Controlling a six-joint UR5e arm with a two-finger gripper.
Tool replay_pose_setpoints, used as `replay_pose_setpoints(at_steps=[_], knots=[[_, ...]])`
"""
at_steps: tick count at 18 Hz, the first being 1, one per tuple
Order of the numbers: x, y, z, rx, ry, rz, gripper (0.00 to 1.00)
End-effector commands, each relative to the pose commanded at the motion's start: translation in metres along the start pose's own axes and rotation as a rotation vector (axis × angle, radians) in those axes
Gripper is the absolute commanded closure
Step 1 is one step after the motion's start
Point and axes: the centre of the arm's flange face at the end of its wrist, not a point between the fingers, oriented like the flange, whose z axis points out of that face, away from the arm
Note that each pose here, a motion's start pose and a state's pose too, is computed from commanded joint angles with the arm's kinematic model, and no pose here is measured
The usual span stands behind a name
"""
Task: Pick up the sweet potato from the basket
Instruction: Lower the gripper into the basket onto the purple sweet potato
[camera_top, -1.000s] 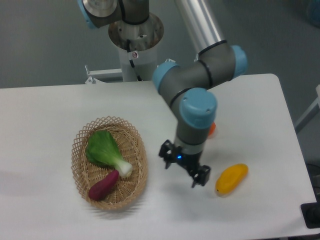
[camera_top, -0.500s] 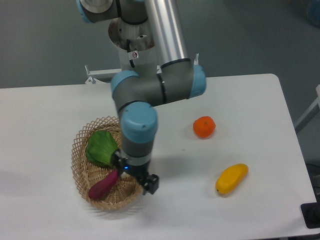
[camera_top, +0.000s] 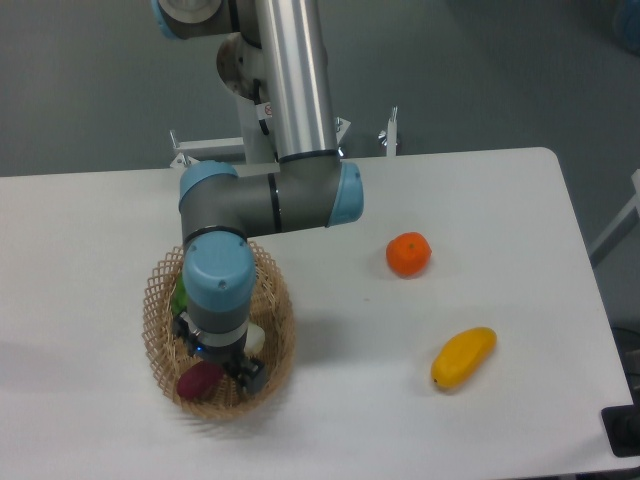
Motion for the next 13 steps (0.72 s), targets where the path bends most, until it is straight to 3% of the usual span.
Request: replay_pose_setpoints(at_steps=[5,11,13], knots=[[0.006,-0.003,0.012,-0.014,0.012,-0.01,0.03],[0.008,-0.004,0.008,-0.018,0.014,-0.014,0.6],[0.008,-0.004,0.004,-0.014,0.01,-0.013,0.74]])
